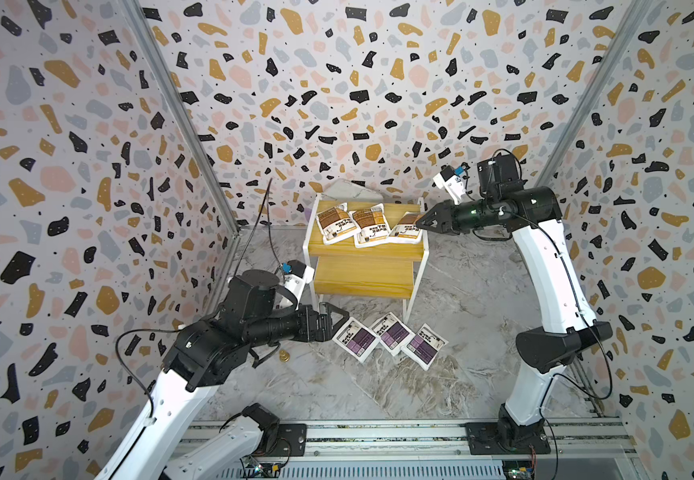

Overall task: Place the bagged coffee beans on the shelf by color
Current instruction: Place the bagged coffee beans on the shelf.

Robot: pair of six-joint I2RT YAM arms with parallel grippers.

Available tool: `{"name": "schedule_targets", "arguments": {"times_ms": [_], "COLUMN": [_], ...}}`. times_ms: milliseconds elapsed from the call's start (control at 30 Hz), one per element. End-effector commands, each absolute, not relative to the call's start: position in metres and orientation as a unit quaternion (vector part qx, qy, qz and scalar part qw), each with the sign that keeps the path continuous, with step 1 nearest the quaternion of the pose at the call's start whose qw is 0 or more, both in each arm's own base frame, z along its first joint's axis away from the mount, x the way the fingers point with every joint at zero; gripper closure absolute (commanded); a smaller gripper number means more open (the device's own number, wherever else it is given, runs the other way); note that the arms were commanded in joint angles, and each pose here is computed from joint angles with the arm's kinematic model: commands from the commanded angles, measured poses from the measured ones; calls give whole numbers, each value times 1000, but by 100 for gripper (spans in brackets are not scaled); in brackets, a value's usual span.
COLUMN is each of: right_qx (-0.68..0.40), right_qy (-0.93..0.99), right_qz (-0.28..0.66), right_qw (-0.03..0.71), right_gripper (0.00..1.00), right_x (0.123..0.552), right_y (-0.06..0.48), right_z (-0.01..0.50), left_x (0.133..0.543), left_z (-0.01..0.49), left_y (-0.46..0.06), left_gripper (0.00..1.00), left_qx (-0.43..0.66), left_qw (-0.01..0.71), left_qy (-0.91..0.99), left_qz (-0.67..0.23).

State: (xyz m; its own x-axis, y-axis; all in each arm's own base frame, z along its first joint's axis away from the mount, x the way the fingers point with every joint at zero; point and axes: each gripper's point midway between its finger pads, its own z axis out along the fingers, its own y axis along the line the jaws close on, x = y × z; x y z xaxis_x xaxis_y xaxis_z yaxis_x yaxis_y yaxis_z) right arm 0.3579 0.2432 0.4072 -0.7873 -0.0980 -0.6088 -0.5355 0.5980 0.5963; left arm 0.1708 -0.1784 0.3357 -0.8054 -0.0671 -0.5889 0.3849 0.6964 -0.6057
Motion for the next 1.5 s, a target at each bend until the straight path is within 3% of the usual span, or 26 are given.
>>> {"name": "schedule_targets", "arguments": {"times_ms": [0, 233, 800, 1100, 1467], "right_qx": [-189, -181, -161, -157, -159], "right_qy": [849, 846, 822, 848, 845], "right_qz": [406, 411, 461, 395, 410], "right_qw": [281, 287, 294, 318, 304], "right_gripper": [59, 51, 48, 38, 38], "right_x": [354, 363, 384, 367, 330], "right_y": [241, 244, 265, 239, 232], "right_z": [418, 420, 434, 434, 438], "left_x": [172, 171, 168, 171, 178], "left_z": [339, 337, 331, 333, 330], "left_y": [-181, -180, -171, -171, -172], "left_gripper": [0, 0, 0, 0, 0], "left_qx": [100, 97, 90, 86, 71], "left_qw": [303, 301, 303, 304, 304], "left_qy": [865, 866, 870, 870, 870], "left_qz": [-387, -388, -378, -378, -382]}}
